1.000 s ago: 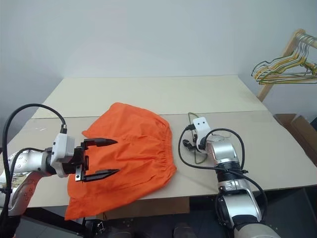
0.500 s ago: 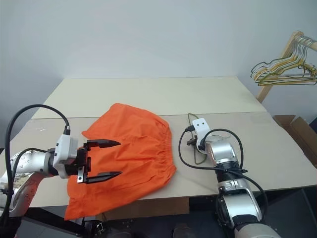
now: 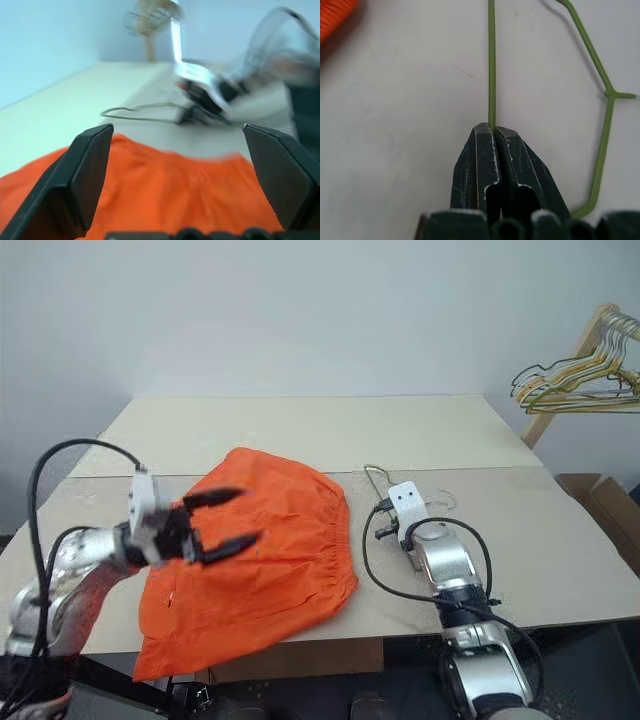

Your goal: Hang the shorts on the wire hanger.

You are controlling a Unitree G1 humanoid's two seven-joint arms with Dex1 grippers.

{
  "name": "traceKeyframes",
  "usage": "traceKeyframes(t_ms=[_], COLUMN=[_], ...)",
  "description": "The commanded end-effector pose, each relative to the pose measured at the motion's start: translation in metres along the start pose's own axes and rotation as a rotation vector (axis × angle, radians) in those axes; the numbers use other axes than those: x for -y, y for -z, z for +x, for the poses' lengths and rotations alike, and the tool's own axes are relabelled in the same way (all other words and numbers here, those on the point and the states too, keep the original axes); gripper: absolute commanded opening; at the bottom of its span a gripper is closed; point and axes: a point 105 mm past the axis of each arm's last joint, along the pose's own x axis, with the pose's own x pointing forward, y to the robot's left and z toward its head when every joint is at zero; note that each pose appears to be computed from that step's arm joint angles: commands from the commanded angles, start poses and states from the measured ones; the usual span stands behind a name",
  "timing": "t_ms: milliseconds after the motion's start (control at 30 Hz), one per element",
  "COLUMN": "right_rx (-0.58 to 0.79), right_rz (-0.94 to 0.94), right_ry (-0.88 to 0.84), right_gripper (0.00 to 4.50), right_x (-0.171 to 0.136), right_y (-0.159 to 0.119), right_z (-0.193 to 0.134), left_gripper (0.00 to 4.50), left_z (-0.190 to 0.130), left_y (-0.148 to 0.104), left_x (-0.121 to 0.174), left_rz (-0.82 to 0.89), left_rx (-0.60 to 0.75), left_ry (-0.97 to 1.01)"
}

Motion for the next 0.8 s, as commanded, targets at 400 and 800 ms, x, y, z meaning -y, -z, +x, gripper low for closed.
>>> traceKeyframes(t_ms=[400,800], right_rx=[0.905,1.121], right_rz=[-0.283,-0.479], right_ry=[-0.043,-0.163], right_gripper=[0.02,0.00], right_x=[-0.059,-0.108], right_y=[-0.122,-0.117], right_z=[-0.101,-0.122], left_gripper=[4.50,4.32], left_z=[0.047,0.052], left_y=[-0.051,-0.068], left_x=[-0.027,-0.021], left_rz=[-0.631,-0.623], left_rx=[0.346,0.449], left_ry=[-0.040,-0.029])
